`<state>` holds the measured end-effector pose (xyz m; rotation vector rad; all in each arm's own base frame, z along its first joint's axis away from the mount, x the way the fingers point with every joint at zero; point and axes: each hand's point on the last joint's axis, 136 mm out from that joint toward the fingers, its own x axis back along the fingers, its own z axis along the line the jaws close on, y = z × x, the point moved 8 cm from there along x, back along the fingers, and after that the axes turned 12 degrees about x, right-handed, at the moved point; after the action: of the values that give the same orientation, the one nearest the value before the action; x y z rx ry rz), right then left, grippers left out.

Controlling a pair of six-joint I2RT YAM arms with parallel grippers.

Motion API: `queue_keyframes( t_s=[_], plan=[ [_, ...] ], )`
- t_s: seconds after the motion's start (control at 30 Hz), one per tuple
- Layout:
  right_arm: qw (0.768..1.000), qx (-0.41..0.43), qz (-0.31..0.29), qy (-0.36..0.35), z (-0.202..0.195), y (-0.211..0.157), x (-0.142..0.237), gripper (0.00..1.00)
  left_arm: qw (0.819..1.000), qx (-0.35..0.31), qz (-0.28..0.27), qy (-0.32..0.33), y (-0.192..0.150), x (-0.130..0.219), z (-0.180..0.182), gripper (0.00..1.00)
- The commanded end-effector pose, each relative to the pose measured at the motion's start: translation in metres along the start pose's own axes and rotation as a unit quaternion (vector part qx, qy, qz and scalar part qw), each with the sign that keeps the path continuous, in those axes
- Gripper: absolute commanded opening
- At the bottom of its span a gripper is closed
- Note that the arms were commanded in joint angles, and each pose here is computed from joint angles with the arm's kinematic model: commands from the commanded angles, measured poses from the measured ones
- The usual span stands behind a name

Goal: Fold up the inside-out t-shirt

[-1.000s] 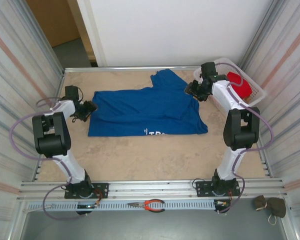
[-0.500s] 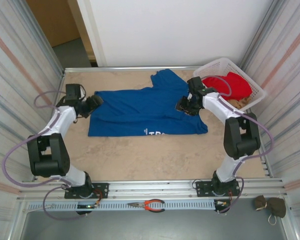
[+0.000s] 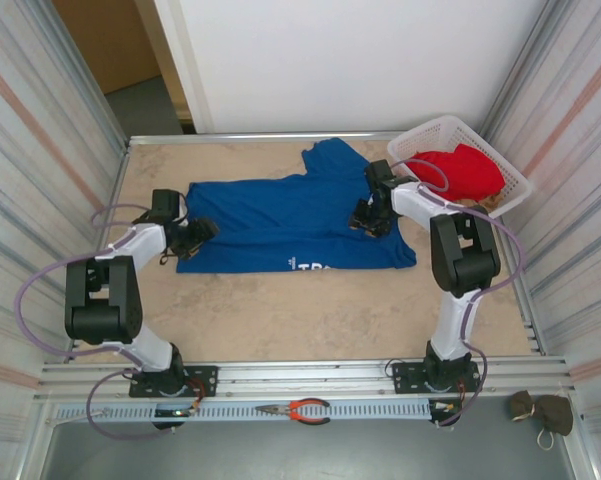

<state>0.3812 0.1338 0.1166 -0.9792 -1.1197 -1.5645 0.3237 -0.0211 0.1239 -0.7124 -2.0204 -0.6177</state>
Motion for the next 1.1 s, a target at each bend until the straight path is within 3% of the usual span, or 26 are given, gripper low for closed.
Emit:
queue_keyframes(
  t_s=[0.0, 0.17, 0.33, 0.63, 0.93, 0.97, 1.0, 1.07],
  plan=[
    [1.0, -0.007, 0.004, 0.004, 0.006, 0.005, -0.006, 0.4, 1.0, 0.008, -0.005, 0.009, -0.001, -0.006, 0.005, 0.68],
    [1.0, -0.011, 0.012, 0.008, 0.007, 0.008, -0.014, 0.37, 1.0, 0.012, -0.003, 0.013, -0.003, -0.01, 0.008, 0.67],
    [1.0, -0.007, 0.007, 0.021, 0.012, 0.01, -0.008, 0.0, 1.0, 0.01, -0.002, 0.017, -0.004, -0.011, 0.009, 0.68],
    [0.996, 0.013, -0.048, 0.069, 0.038, 0.025, 0.039, 0.0, 1.0, 0.011, -0.002, 0.015, -0.004, -0.011, 0.01, 0.68],
    [0.997, 0.001, -0.062, 0.052, 0.041, 0.028, 0.043, 0.0, 1.0, 0.012, 0.001, 0.01, -0.006, -0.011, 0.01, 0.67],
    [0.998, 0.001, -0.055, 0.041, 0.038, 0.026, 0.043, 0.09, 1.0, 0.011, 0.0, 0.01, -0.006, -0.011, 0.01, 0.67],
    [0.999, 0.003, -0.044, 0.023, 0.034, 0.021, 0.041, 0.3, 1.0, 0.012, 0.0, 0.01, -0.006, -0.011, 0.01, 0.67],
    [1.0, 0.004, -0.029, 0.003, 0.025, 0.012, 0.034, 0.38, 1.0, 0.011, -0.001, 0.008, -0.007, -0.01, 0.009, 0.67]
  ],
)
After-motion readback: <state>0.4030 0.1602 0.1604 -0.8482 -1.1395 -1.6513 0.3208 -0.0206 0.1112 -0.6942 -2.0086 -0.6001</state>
